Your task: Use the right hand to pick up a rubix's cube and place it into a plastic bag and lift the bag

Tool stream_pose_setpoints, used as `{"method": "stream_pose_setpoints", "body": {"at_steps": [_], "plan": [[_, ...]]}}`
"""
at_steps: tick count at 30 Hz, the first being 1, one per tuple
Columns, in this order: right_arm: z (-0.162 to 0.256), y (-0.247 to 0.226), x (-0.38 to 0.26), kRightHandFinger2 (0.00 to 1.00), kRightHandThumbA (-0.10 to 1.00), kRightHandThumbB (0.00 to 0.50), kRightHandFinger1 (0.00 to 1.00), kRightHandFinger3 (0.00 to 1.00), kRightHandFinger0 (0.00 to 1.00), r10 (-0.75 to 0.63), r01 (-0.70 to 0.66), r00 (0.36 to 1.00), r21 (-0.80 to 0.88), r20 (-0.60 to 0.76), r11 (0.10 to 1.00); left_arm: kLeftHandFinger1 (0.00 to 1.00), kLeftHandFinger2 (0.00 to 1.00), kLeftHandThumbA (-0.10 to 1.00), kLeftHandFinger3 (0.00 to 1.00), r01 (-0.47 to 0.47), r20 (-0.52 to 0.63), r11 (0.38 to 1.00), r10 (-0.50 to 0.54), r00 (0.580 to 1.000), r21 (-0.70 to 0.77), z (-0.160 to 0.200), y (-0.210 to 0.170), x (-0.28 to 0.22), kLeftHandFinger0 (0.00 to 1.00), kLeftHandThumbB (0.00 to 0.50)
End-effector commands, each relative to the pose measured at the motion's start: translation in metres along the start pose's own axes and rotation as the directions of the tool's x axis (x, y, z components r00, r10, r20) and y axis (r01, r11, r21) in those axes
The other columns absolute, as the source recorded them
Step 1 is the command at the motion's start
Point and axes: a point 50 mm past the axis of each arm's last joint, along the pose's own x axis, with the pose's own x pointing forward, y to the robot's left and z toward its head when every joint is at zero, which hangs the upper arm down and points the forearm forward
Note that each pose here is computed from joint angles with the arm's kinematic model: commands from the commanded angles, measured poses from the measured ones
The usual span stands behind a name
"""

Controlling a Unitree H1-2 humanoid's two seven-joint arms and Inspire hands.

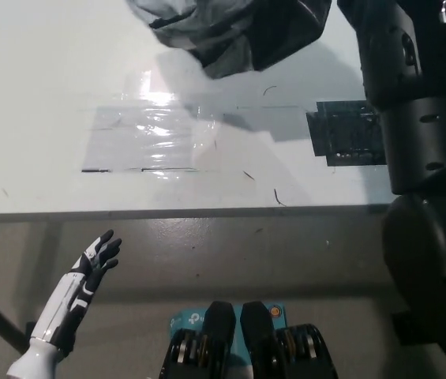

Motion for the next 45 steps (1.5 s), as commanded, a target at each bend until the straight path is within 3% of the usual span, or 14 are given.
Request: {"method": "stream_pose_setpoints", "body": {"at_steps": [1,7,9,13,14,16,17,18,20,22,31,38,39,45], "plan": [[0.05,0.012,-0.005,0.7,0.11,0.224,0.29,0.68,0.0,0.058,-0.052,0.994,-0.066,0.093,0.996,1.0,1.0,0.93,1.0,0.018,0.053,0.999,-0.02,0.998,0.03,0.011,0.007,0.003,1.0,0.224],[0.035,0.006,-0.003,0.73,0.04,0.203,0.24,0.74,0.0,0.026,-0.024,0.997,-0.031,0.068,0.999,1.0,1.0,0.93,1.0,0.004,0.047,0.999,-0.006,0.999,0.033,0.012,0.005,0.002,1.0,0.238],[0.021,-0.001,-0.002,0.7,0.1,0.178,0.26,0.6,0.0,0.03,-0.027,0.998,-0.059,0.048,0.998,1.0,1.0,0.93,1.0,0.009,0.049,1.0,-0.011,0.999,0.029,0.012,0.006,0.003,1.0,0.236],[0.004,-0.011,-0.003,0.66,0.23,0.191,0.3,0.55,0.02,-0.004,0.005,1.0,-0.13,0.004,0.992,1.0,1.0,0.92,1.0,0.011,0.054,1.0,-0.013,0.998,0.029,0.013,0.007,0.004,1.0,0.223],[-0.008,-0.017,-0.002,0.83,0.24,0.196,0.42,0.72,0.1,-0.004,-0.001,0.999,-0.109,-0.048,0.994,1.0,1.0,0.92,1.0,0.008,0.055,1.0,-0.009,0.998,0.027,0.013,0.007,0.004,1.0,0.223],[-0.02,-0.022,-0.002,0.77,0.28,0.208,0.47,0.72,0.14,0.004,-0.012,0.997,-0.096,-0.083,0.995,1.0,1.0,0.92,1.0,0.007,0.052,1.0,-0.009,0.999,0.027,0.012,0.007,0.003,1.0,0.222],[-0.031,-0.028,-0.002,0.97,0.33,0.245,0.65,0.95,0.31,0.018,-0.029,0.993,-0.098,-0.118,0.995,1.0,1.0,0.92,1.0,0.008,0.051,1.0,-0.01,0.999,0.028,0.012,0.007,0.003,1.0,0.223],[-0.043,-0.034,-0.002,0.96,0.37,0.244,0.67,1.0,0.38,0.034,-0.05,0.987,-0.098,-0.158,0.994,1.0,1.0,0.91,1.0,0.01,0.049,1.0,-0.011,0.999,0.029,0.012,0.006,0.003,1.0,0.223],[-0.062,-0.044,-0.003,1.0,0.56,0.291,1.0,1.0,0.75,0.071,-0.119,0.966,-0.188,-0.247,0.975,1.0,1.0,0.91,1.0,0.012,0.049,1.0,-0.013,0.999,0.029,0.012,0.005,0.003,1.0,0.223],[-0.074,-0.048,-0.003,1.0,0.73,0.37,1.0,1.0,1.0,0.094,-0.173,0.945,-0.237,-0.313,0.956,1.0,1.0,0.91,1.0,0.014,0.048,0.999,-0.016,0.999,0.031,0.012,0.005,0.003,1.0,0.224],[-0.072,-0.045,-0.006,1.0,0.95,0.5,1.0,1.0,1.0,0.241,-0.336,0.9,-0.227,-0.363,0.914,1.0,1.0,0.89,1.0,0.02,0.049,0.999,-0.021,0.999,0.025,0.013,0.005,0.006,1.0,0.23],[-0.037,-0.045,-0.009,1.0,0.89,0.5,1.0,1.0,1.0,0.198,-0.316,0.933,-0.42,-0.301,0.851,1.0,1.0,0.87,1.0,0.035,0.034,0.999,-0.035,0.999,0.007,0.012,0.005,0.005,1.0,0.233],[-0.032,-0.044,-0.009,1.0,0.84,0.453,1.0,1.0,1.0,0.192,-0.308,0.939,-0.45,-0.284,0.838,1.0,1.0,0.87,1.0,0.036,0.032,0.999,-0.036,0.999,0.011,0.013,0.005,0.005,1.0,0.232],[0.028,-0.026,-0.018,1.0,0.91,0.494,1.0,1.0,1.0,0.186,-0.34,0.94,-0.776,-0.285,0.531,1.0,1.0,0.88,1.0,0.033,0.034,0.999,-0.034,0.999,0.02,0.013,0.006,0.007,1.0,0.223]]}}
